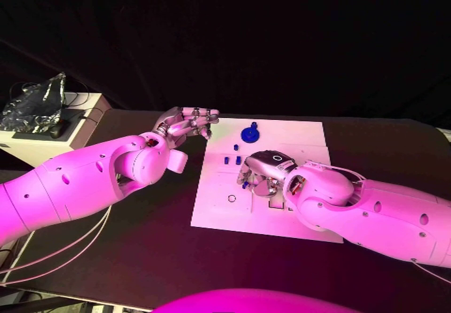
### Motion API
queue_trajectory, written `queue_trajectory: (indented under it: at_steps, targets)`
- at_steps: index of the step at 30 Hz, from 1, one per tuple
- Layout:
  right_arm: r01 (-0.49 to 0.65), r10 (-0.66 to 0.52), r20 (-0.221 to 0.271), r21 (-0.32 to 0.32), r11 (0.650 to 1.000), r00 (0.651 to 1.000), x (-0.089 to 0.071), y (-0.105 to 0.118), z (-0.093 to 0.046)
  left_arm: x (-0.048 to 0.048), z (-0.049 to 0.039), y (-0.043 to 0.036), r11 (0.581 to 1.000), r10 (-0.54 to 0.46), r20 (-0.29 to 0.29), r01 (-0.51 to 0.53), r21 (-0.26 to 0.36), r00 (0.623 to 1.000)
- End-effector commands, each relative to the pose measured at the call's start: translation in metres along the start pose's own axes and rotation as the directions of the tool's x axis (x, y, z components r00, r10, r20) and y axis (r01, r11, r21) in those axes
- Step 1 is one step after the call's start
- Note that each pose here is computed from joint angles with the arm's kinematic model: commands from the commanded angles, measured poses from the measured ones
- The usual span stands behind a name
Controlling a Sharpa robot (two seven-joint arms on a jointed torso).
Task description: Assemble the parts on the task board
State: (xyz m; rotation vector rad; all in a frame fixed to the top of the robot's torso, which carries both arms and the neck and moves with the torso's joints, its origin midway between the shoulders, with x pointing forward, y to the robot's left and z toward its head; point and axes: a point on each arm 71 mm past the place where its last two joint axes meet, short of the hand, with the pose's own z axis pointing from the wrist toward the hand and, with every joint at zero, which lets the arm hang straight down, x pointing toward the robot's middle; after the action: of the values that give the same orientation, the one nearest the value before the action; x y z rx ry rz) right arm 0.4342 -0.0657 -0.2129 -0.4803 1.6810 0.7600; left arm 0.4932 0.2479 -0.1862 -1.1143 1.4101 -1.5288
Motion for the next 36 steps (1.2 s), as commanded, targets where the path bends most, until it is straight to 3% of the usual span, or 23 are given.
queue_trajectory:
  at_steps: [1,22,36]
  targets:
    - [0.029,-0.028,-0.036,0.008,1.0,0.999,0.0048,-0.0016,0.0002,0.002,0.0,-0.001,1.0,-0.008,-0.018,0.008,0.005,1.0]
    - [0.006,-0.006,-0.035,-0.011,1.0,0.999,0.0086,0.0005,0.0026,0.0021,-0.0006,-0.001,1.0,-0.008,-0.021,0.008,-0.001,1.0]
    - [-0.033,0.035,0.066,-0.03,0.999,0.997,0.0011,-0.0029,-0.0056,0.0016,-0.0008,-0.0006,1.0,-0.008,-0.023,0.008,-0.008,1.0]
